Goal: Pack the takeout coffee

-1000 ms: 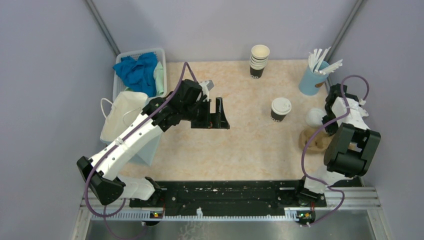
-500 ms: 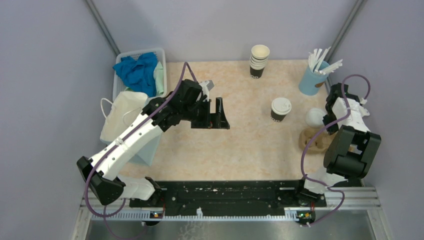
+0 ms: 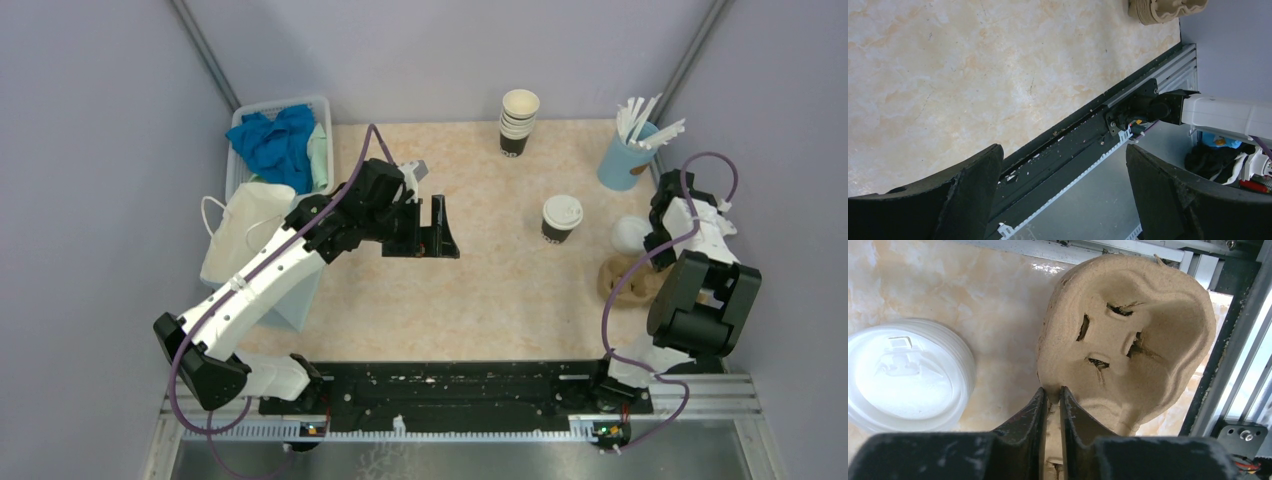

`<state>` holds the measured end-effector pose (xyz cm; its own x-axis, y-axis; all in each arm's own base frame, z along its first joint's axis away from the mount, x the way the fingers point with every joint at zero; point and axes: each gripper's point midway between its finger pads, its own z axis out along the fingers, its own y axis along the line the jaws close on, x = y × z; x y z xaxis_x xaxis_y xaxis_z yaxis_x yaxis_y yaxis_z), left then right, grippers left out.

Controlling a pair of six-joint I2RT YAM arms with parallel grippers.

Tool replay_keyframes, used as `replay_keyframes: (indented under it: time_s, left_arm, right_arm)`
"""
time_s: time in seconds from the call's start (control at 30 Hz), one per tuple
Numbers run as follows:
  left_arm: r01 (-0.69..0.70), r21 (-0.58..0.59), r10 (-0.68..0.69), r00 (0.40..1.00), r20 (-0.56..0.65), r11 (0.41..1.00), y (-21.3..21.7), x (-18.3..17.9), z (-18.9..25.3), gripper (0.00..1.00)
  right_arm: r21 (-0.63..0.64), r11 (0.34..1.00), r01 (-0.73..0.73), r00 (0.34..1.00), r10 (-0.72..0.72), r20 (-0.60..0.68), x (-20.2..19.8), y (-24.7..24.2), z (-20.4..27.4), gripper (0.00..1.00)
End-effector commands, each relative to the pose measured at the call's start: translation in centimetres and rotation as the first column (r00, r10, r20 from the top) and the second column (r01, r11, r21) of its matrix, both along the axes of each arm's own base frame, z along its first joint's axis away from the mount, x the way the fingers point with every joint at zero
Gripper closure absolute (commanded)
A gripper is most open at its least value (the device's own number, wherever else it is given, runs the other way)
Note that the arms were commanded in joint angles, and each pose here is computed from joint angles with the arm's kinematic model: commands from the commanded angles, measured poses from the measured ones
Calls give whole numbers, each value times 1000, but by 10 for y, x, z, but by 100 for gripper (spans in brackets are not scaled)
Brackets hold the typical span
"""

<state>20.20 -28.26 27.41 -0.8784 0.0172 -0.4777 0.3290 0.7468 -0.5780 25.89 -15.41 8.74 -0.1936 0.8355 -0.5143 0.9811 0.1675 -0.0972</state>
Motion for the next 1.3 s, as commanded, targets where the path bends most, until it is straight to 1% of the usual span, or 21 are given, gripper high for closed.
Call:
replay_keyframes:
  time_s: [0.0, 0.07, 0.1, 0.27, 0.5, 0.57, 0.73, 0.87, 0.97, 1.2, 1.27]
  left_arm:
    - [14, -38, -13, 999, 40, 999, 0, 0, 13, 2]
    - [14, -37, -13, 999, 40, 999, 0, 0, 13, 2]
    - [15, -37, -14, 999, 40, 999, 0, 0, 12, 2]
    - [16, -35, -14, 999, 39, 999, 0, 0, 12, 2]
    - [15, -38, -14, 999, 41, 999, 0, 0, 13, 2]
    - [15, -37, -13, 999, 40, 999, 0, 0, 13, 2]
    - [12, -37, -10, 999, 40, 999, 1, -1, 13, 2]
    - [9, -36, -7, 999, 35, 999, 1, -1, 11, 2]
    - [8, -39, -6, 999, 37, 999, 0, 0, 12, 2]
    - [9, -40, -7, 999, 35, 999, -2, 1, 12, 2]
    - [8, -42, -7, 999, 34, 999, -2, 1, 13, 1]
  right_arm:
    - [-28, 1000, 10, 999, -8, 45, 3, -4, 16, 82]
    - [-32, 999, 12, 999, -11, 46, 3, -5, 19, 74]
    - [-36, 999, 12, 999, -11, 50, 3, -5, 22, 74]
    - [-48, 999, 11, 997, -7, 74, 4, -6, 31, 73]
    - [-47, 999, 7, 998, -4, 70, 5, -6, 32, 73]
    - [-35, 999, 8, 998, -6, 68, 5, -4, 26, 75]
    - [-21, 1000, 7, 999, -5, 54, 3, -2, 17, 84]
    - [-25, 1000, 6, 999, -4, 52, 4, -3, 16, 85]
    - [-23, 1000, 4, 999, -2, 54, 5, -3, 15, 88]
    - [-16, 1000, 4, 999, -3, 36, 5, -3, 9, 87]
    - [-15, 1000, 5, 999, -5, 34, 4, -3, 7, 85]
